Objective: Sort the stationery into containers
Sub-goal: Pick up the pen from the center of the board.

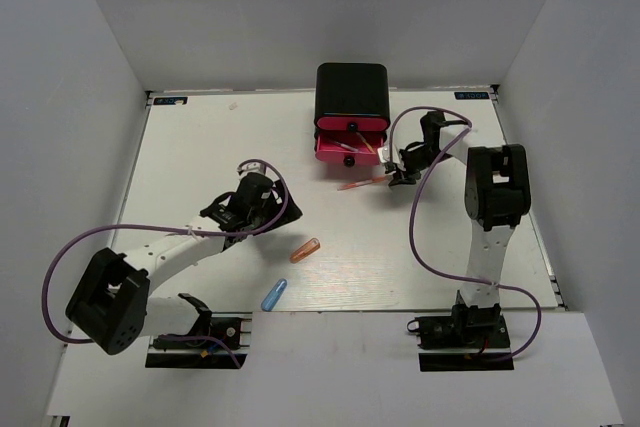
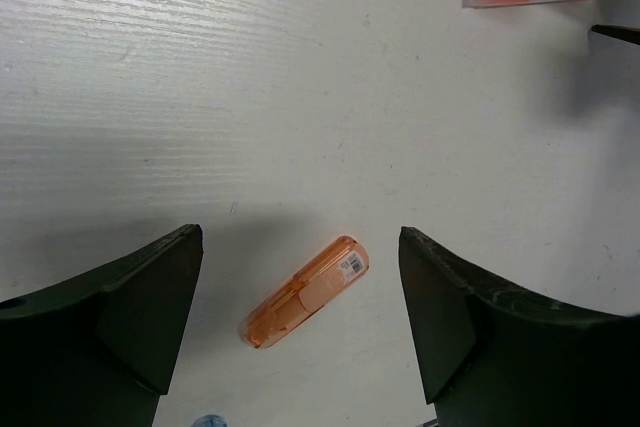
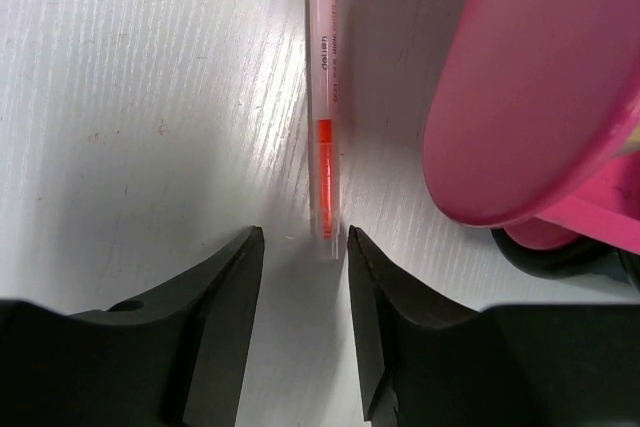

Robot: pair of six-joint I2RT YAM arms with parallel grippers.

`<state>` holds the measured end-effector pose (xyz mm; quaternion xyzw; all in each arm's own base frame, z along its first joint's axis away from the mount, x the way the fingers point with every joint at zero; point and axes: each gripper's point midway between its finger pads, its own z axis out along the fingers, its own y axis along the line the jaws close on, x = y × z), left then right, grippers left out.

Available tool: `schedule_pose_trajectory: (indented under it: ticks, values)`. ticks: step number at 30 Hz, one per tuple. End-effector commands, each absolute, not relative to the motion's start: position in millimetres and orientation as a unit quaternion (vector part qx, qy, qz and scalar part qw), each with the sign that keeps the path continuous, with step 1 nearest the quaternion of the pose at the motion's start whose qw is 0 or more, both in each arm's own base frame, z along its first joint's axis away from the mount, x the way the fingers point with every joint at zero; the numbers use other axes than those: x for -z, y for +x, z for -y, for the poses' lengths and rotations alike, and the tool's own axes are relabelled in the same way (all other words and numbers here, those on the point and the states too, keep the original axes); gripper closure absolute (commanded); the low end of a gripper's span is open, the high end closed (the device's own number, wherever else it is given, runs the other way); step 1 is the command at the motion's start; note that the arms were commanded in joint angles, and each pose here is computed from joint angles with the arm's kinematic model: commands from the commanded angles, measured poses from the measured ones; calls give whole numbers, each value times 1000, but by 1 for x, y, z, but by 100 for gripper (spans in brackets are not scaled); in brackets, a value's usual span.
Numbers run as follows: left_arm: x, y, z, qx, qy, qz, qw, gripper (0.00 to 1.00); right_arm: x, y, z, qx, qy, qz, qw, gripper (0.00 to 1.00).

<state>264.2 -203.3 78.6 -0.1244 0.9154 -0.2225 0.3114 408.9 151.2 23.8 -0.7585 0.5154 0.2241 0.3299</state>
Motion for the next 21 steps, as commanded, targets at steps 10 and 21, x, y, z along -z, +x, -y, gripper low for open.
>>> schedule_pose_trajectory:
  ticks: [10,21]
  values:
    - [-94,273,206,229,-122,-909,328,11,-3,395,-142,-238,-782,-507,274,67]
    - [-97,274,206,232,-122,-907,331,11,-4,400,-151,-224,-774,-522,281,60]
